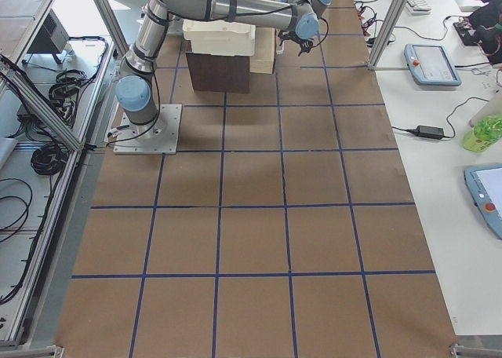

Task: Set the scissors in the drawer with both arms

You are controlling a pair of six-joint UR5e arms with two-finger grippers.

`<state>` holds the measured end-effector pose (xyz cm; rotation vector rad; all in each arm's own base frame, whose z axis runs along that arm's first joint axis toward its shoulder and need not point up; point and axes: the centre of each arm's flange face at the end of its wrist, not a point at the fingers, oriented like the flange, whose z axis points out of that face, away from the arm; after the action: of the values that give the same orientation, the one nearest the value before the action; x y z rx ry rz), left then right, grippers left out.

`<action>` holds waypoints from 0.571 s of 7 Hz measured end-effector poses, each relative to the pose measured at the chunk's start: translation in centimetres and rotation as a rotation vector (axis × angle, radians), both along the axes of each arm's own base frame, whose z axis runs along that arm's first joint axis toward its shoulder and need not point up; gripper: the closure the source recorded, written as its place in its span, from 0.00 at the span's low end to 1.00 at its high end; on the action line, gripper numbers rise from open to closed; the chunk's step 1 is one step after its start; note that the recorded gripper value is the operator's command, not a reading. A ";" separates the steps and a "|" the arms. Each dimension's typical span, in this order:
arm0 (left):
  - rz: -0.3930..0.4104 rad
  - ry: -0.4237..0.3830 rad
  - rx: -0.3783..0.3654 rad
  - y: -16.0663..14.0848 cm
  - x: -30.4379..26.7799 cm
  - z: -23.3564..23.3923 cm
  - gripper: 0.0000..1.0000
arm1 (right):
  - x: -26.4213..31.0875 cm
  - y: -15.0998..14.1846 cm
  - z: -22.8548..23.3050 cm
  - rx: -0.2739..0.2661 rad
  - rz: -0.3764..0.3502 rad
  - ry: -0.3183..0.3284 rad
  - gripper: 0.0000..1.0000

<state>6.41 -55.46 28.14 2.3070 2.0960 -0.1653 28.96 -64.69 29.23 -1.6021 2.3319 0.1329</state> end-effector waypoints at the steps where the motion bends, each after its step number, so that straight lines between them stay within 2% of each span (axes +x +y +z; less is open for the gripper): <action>1: 0.004 0.001 -0.001 0.1 -0.9 0.9 0.82 | -0.1 -0.4 -0.1 -0.003 0.001 -0.001 0.00; 4: 0.006 0.011 0.019 0.0 -2.0 4.4 0.82 | 0.1 -1.8 -0.6 -0.012 0.001 -0.003 0.00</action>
<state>4.43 -55.41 32.58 2.3153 2.1187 -0.1591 29.03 -66.46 28.68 -1.6073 2.3338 0.1169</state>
